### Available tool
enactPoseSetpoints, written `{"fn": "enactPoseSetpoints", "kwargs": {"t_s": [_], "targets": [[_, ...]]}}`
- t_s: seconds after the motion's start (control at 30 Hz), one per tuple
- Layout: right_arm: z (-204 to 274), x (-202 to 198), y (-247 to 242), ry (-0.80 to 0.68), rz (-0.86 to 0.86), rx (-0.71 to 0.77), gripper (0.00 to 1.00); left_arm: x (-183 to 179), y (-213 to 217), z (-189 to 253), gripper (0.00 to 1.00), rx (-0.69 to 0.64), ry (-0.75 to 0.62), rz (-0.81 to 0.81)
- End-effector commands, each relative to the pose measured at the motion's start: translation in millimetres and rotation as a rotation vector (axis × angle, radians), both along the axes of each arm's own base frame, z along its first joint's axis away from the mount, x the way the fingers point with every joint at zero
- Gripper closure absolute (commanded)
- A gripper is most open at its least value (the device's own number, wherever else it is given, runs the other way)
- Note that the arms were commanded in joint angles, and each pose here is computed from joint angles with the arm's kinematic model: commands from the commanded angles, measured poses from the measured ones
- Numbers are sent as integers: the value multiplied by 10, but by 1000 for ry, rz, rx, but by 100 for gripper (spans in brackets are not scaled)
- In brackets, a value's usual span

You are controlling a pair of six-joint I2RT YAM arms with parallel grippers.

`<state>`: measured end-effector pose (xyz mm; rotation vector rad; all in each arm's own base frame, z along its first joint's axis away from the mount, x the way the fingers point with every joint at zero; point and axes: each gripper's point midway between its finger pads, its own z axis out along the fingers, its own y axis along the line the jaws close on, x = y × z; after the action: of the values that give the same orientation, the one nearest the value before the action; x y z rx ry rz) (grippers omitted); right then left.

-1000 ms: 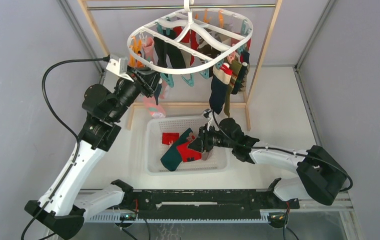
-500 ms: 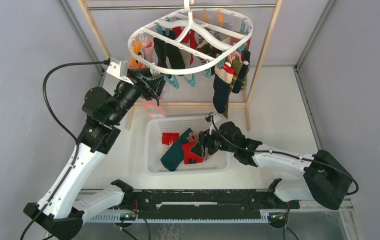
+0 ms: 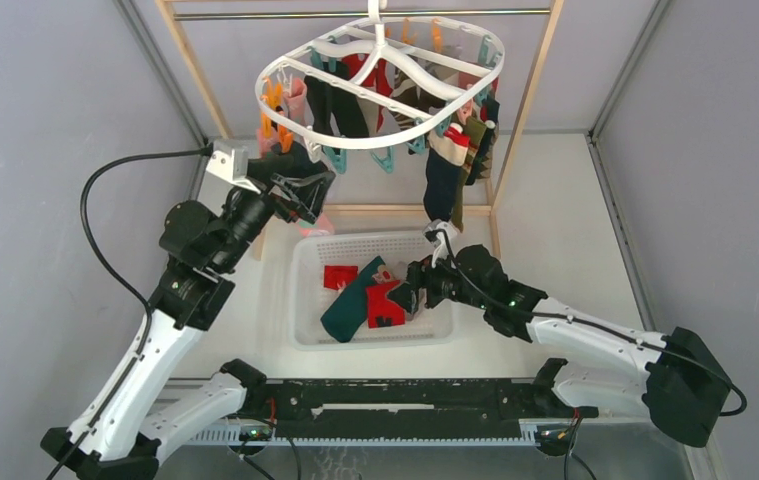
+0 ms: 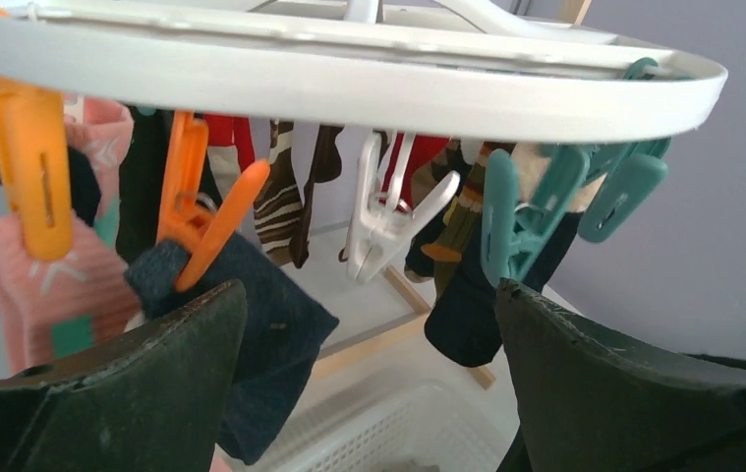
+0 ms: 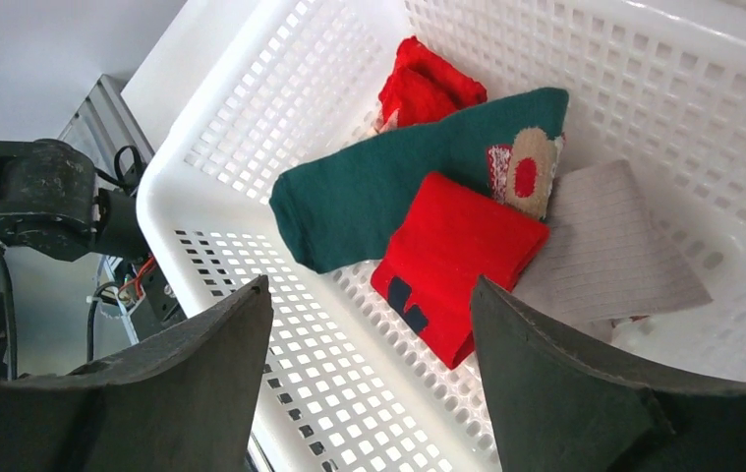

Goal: Remove the socks clipped to the hanger
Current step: Place the sock in the bin.

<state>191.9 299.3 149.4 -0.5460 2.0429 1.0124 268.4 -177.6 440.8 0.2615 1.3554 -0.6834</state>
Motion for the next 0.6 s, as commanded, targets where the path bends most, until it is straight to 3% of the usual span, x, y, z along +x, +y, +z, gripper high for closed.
{"fn": "enactPoseSetpoints", "kwargs": {"t_s": [0.0, 0.37, 0.57], "targets": [[194, 25, -28, -76, -8, 26, 20, -127, 104, 5, 0, -35, -24, 22], [318, 3, -13, -92, 1, 65, 20, -220, 452, -355, 1, -42, 44, 182], [329, -20, -3, -86, 10, 73, 20, -134, 682, -527, 12, -70, 101, 320]]}}
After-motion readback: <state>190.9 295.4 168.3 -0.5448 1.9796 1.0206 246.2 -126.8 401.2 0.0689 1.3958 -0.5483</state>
